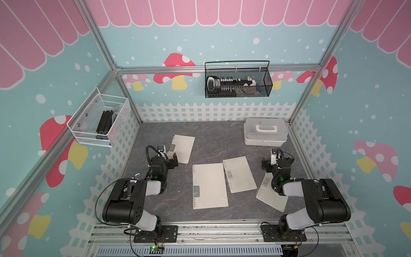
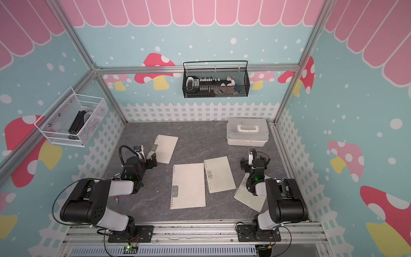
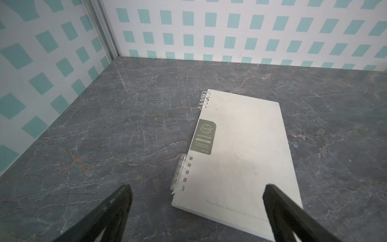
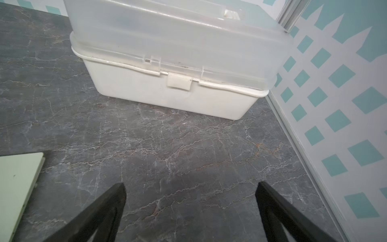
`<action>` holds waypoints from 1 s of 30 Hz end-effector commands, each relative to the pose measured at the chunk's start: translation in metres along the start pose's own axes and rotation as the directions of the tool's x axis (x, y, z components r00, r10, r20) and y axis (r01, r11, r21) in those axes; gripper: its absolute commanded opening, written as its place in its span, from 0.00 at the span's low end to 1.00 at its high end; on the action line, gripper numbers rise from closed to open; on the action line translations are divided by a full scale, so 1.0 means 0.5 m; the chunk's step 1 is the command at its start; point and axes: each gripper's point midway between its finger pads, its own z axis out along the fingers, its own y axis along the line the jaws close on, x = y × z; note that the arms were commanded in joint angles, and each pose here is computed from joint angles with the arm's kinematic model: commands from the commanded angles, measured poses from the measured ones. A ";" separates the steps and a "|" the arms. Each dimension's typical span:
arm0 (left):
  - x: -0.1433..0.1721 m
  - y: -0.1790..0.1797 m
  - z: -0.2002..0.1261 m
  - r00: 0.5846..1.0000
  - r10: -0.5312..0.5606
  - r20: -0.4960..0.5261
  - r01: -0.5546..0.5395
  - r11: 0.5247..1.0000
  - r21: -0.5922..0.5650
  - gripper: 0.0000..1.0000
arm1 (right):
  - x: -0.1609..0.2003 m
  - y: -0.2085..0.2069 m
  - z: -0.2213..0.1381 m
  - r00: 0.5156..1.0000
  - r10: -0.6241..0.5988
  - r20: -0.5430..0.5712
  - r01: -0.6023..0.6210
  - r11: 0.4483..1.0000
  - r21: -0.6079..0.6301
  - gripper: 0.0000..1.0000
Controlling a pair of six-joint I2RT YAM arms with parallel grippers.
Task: Tear off pages from different notebooks
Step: Adjust the notebook at the center of the board.
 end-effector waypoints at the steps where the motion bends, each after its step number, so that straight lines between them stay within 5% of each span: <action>1: -0.043 0.012 0.009 0.998 0.012 0.069 -0.010 1.000 -0.027 0.99 | -0.031 -0.015 0.006 0.997 0.052 0.055 -0.053 0.998 0.025 1.00; 30: -0.048 0.014 0.005 0.997 0.016 0.081 -0.013 0.999 -0.039 0.99 | -0.042 -0.016 0.000 0.996 0.051 0.069 -0.053 0.998 0.024 1.00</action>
